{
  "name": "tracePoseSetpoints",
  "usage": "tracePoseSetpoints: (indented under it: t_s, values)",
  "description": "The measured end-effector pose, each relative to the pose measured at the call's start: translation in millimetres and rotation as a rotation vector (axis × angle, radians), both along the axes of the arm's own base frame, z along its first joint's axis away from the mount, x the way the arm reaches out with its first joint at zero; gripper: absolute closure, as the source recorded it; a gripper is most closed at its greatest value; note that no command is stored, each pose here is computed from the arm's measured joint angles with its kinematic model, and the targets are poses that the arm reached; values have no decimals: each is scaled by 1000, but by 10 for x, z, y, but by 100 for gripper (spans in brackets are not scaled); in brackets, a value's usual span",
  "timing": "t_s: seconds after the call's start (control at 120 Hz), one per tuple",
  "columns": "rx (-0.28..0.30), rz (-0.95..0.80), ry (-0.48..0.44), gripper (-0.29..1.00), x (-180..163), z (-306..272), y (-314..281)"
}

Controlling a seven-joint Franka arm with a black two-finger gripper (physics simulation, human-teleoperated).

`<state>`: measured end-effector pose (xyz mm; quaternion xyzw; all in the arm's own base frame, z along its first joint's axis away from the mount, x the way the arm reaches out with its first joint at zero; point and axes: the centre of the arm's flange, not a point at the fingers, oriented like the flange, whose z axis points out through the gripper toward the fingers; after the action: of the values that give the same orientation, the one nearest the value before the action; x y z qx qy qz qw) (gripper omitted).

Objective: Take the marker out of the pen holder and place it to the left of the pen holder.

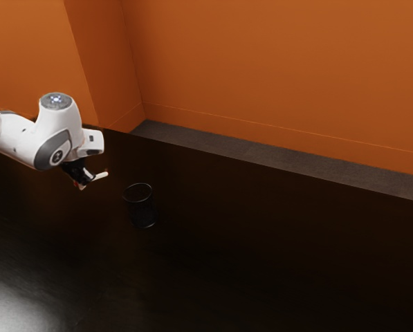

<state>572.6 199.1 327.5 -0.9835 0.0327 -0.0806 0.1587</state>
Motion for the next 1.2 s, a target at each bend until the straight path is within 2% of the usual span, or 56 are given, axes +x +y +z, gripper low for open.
tracePoseSetpoints:
  t_s: [0.433, 0.667, 0.775, 0.9, 0.967, 1.05, 1.117, 1.2]
  values:
    - [-28, 109, -2, 78, 9, -401, 28]
    - [-43, 127, -2, 31, 17, -411, 1]
    - [-45, 132, -2, 19, 14, -408, 9]
    - [-45, 133, -8, 10, 18, -368, 4]
    - [-43, 122, -41, 8, 45, -88, -76]
    - [-64, 126, -110, 5, 44, 740, -311]
    - [-116, 137, -145, 4, -11, 1333, -509]
    - [-223, 122, -177, 2, 96, 2104, -767]
